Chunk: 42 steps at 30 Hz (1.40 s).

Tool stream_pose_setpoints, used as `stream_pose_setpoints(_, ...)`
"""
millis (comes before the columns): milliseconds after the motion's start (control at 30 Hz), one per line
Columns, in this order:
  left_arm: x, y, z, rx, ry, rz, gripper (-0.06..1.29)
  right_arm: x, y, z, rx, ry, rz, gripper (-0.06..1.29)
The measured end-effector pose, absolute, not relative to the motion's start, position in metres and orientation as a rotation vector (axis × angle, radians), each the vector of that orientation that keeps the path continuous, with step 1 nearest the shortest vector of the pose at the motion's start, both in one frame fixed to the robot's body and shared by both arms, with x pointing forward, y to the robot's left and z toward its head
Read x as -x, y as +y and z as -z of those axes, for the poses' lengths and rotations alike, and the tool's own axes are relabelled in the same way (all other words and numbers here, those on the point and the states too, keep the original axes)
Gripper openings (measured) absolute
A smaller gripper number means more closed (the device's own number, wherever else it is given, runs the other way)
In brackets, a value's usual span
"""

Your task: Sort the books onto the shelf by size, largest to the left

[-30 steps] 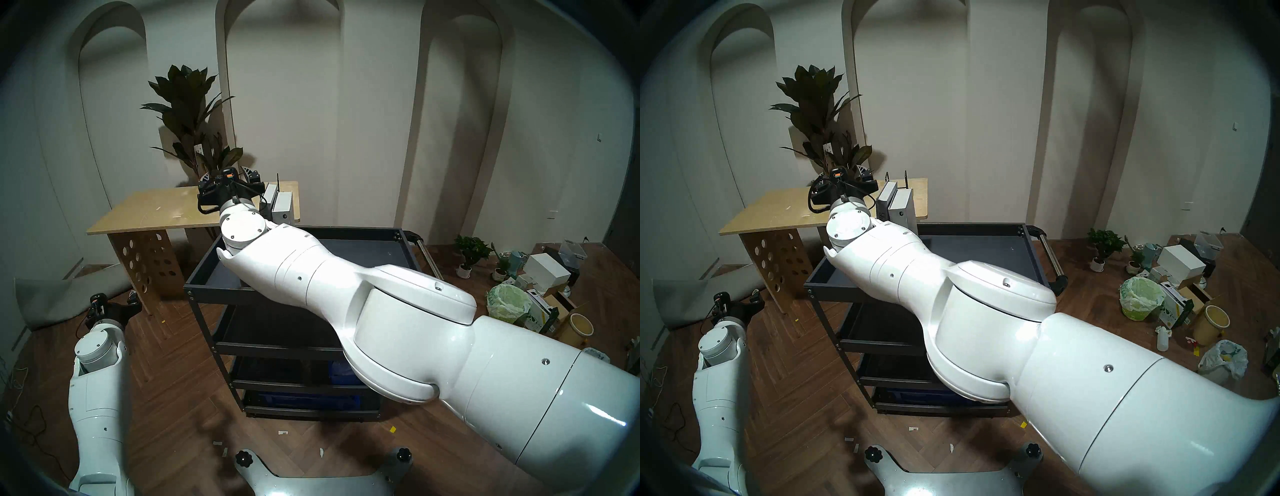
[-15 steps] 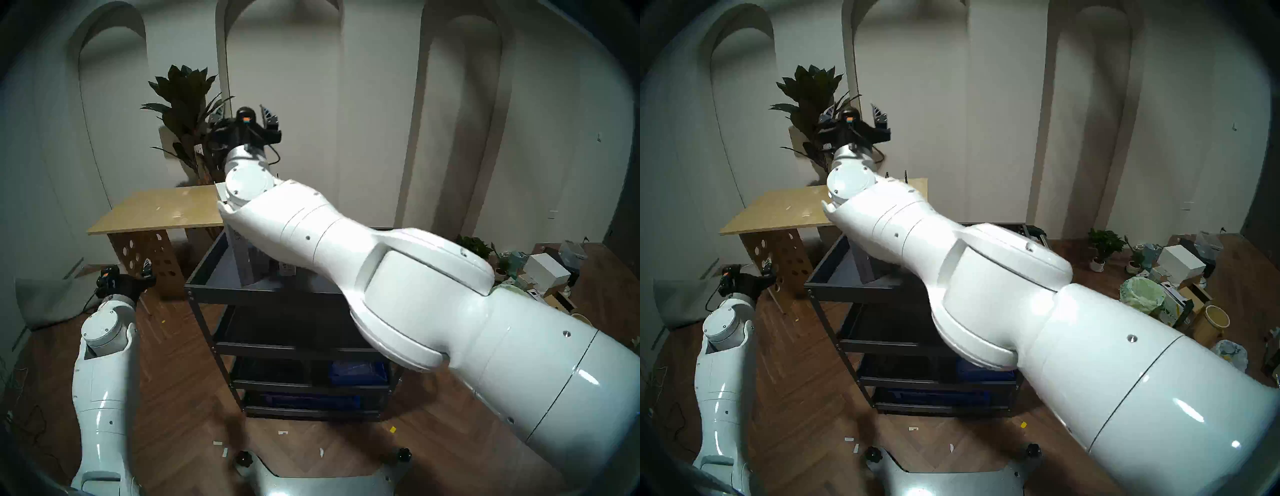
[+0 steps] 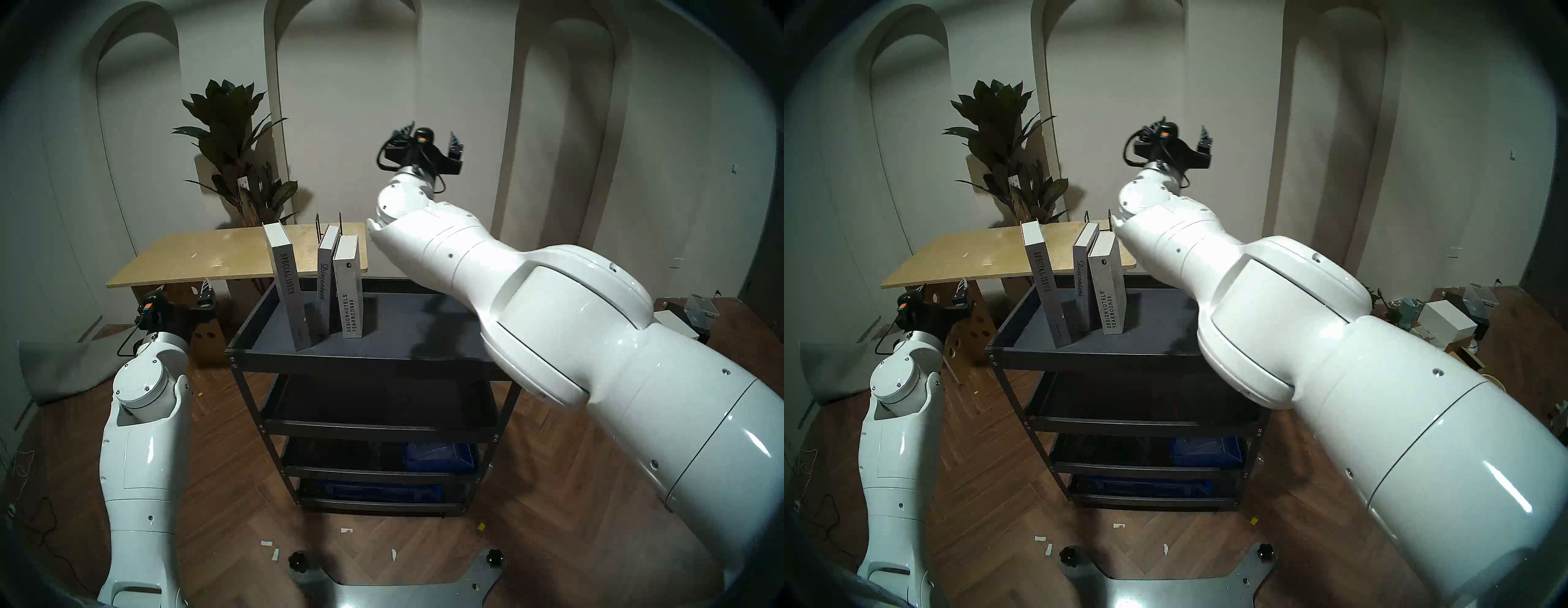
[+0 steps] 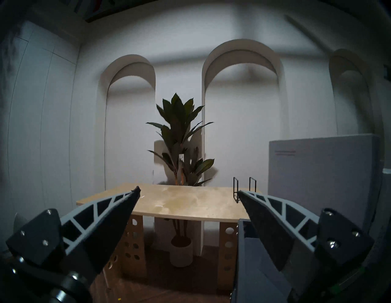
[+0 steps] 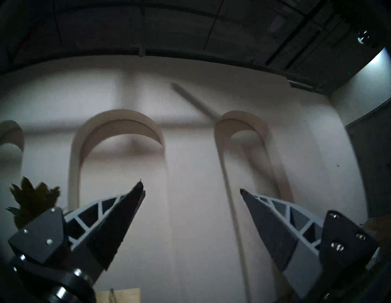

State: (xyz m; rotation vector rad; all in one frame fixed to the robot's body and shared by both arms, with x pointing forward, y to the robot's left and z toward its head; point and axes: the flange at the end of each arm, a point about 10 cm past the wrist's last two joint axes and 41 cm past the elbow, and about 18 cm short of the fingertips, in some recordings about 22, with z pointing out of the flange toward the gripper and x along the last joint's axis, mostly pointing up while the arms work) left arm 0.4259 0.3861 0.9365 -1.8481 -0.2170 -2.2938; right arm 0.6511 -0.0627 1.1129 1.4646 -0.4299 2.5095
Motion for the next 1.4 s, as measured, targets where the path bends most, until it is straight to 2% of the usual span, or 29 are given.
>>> stream_pose_setpoints(233, -0.418, 0.359, -0.952, 1.803, -0.201, 2.363, 1.23, -0.661, -0.138, -1.078, -1.451, -0.472, -2.308, 1.2)
stream_pose_setpoints(500, -0.4, 0.336, -0.961, 1.763, -0.213, 2.395, 1.23, -0.662, -0.187, -1.051, -1.448, -0.459, -2.178, 1.2)
stream_pose_setpoints(1400, -0.359, 0.198, -0.991, 1.89, -0.208, 2.502, 1.23, -0.654, -0.246, -0.992, -1.497, -0.367, -2.077, 1.2)
